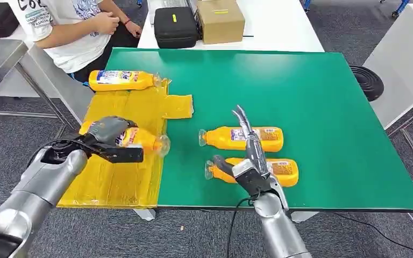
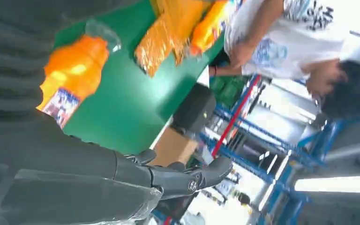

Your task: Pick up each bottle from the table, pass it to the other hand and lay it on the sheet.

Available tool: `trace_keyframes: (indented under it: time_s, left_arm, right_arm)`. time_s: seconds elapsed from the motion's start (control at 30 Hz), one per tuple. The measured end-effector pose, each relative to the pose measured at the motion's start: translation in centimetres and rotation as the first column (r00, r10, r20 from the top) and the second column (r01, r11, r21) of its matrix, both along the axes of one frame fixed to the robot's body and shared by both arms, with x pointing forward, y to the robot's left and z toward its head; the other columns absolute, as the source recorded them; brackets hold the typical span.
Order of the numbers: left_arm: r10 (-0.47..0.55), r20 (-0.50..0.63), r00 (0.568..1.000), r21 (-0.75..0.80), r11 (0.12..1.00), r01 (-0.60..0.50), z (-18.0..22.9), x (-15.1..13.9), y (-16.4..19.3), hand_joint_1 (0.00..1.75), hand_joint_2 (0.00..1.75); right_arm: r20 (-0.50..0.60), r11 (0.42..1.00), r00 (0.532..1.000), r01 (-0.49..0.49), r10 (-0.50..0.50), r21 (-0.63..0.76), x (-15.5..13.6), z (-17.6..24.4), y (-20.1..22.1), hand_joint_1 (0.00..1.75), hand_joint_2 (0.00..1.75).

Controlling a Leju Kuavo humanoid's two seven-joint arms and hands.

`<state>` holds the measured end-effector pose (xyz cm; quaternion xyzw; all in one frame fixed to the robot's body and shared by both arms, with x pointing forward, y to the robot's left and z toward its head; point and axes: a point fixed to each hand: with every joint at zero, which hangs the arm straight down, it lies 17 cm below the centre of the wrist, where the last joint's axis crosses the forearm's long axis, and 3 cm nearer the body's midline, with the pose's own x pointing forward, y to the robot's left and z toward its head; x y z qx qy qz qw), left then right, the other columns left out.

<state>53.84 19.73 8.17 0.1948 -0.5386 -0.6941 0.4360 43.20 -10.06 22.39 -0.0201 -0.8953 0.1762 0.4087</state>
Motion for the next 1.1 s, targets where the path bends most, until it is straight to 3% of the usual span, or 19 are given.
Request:
trace_keyframes:
  time_s: [0.1,0.37,0.77,1.1]
  left_arm:
    - [-0.028,-0.092,0.995,0.037,0.999,0.031,-1.9,-0.9,0.5,1.75,1.75]
    - [-0.010,-0.162,0.987,0.100,0.995,0.027,-4.0,-1.2,1.8,1.75,1.75]
    - [0.011,-0.196,0.981,0.121,0.993,0.013,-5.0,-1.3,1.7,1.75,1.75]
    - [0.032,-0.161,0.986,0.122,0.992,-0.012,-5.1,-0.7,1.0,1.75,1.75]
  right_arm:
    - [0.012,0.999,1.000,0.029,-0.029,0.013,-0.2,0.4,-1.1,0.00,1.75]
    - [0.041,0.997,0.997,0.066,-0.067,0.029,-0.8,1.4,-2.6,0.00,1.75]
    - [0.046,0.996,0.995,0.084,-0.086,0.035,-0.9,1.6,-3.3,0.00,1.75]
    - [0.023,0.995,0.995,0.097,-0.098,0.033,-1.3,0.5,-3.7,0.00,1.75]
